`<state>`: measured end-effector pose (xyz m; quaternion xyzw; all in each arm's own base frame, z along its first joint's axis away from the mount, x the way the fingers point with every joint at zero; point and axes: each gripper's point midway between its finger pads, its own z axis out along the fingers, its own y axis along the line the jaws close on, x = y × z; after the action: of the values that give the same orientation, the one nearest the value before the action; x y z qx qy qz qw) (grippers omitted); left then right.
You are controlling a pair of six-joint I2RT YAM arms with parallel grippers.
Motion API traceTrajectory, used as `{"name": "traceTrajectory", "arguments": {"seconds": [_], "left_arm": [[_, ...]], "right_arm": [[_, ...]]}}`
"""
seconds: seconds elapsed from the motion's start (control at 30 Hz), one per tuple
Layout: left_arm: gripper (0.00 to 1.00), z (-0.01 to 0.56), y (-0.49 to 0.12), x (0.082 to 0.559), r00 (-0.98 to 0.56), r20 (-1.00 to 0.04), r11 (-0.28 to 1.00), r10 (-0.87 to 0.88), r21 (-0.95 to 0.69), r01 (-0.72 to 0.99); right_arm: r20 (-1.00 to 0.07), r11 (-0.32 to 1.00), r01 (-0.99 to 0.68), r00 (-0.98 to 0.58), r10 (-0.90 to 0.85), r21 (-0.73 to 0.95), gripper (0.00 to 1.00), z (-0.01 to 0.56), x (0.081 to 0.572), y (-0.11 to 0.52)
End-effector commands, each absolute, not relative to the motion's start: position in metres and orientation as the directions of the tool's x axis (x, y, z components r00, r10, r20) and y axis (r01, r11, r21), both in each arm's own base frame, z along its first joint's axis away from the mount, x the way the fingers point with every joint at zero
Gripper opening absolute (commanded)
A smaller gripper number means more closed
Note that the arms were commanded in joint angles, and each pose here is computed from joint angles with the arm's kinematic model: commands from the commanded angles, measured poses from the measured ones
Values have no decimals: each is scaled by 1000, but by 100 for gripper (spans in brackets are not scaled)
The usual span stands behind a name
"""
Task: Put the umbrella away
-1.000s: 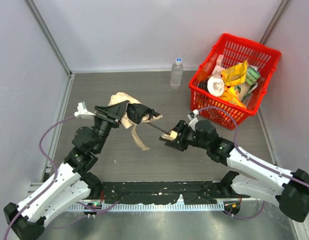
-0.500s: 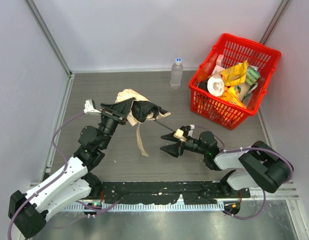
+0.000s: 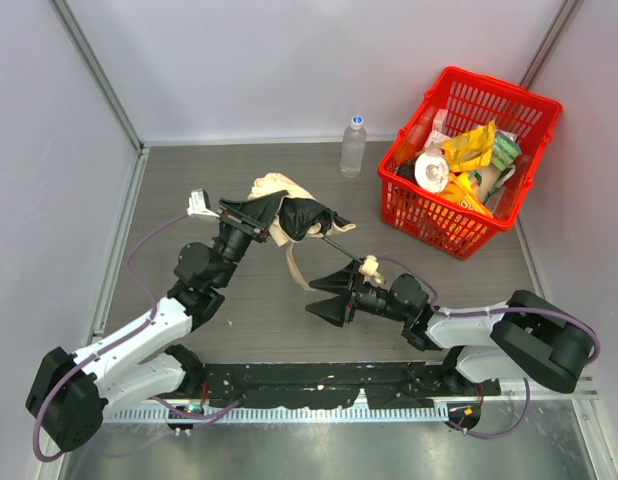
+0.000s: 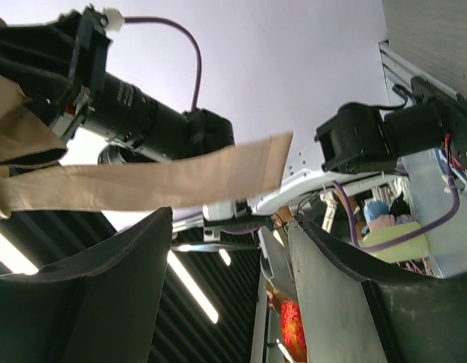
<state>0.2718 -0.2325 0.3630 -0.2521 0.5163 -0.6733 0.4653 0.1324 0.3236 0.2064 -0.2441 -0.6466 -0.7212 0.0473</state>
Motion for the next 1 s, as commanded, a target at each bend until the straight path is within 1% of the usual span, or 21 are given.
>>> {"name": "traceTrajectory", "arguments": {"seconds": [0.0,0.17,0.3,0.47,0.5,0.63,0.73,0.83,0.97], "left_arm": [[0,427,-218,248,-454,-64,-202,-889,-834,513],[0,432,-214,244,-446,-78,-187,-892,-833,520],[0,433,-216,244,-455,-77,-194,-887,-831,521],[0,431,-215,245,-446,-80,-186,-892,-833,521],[0,431,-216,246,-444,-83,-181,-892,-834,521],[0,431,-215,249,-421,-101,-153,-902,-834,529],[0,436,-215,252,-405,-113,-136,-907,-832,537],[0,447,-216,251,-403,-121,-138,-907,-820,556],[0,447,-220,251,-428,-113,-159,-897,-819,551]], "right_arm": [[583,-319,504,-777,239,803,67,239,158,326],[619,-369,516,-740,262,773,67,241,170,328],[622,-387,513,-742,250,766,67,252,172,335],[595,-350,504,-768,235,789,66,258,161,341],[601,-324,519,-759,251,791,66,249,159,342],[598,-308,522,-756,264,796,67,244,155,341],[604,-280,539,-745,283,795,68,230,149,339],[617,-303,541,-734,285,784,68,229,150,336],[619,-313,541,-737,272,781,68,233,151,339]]}}
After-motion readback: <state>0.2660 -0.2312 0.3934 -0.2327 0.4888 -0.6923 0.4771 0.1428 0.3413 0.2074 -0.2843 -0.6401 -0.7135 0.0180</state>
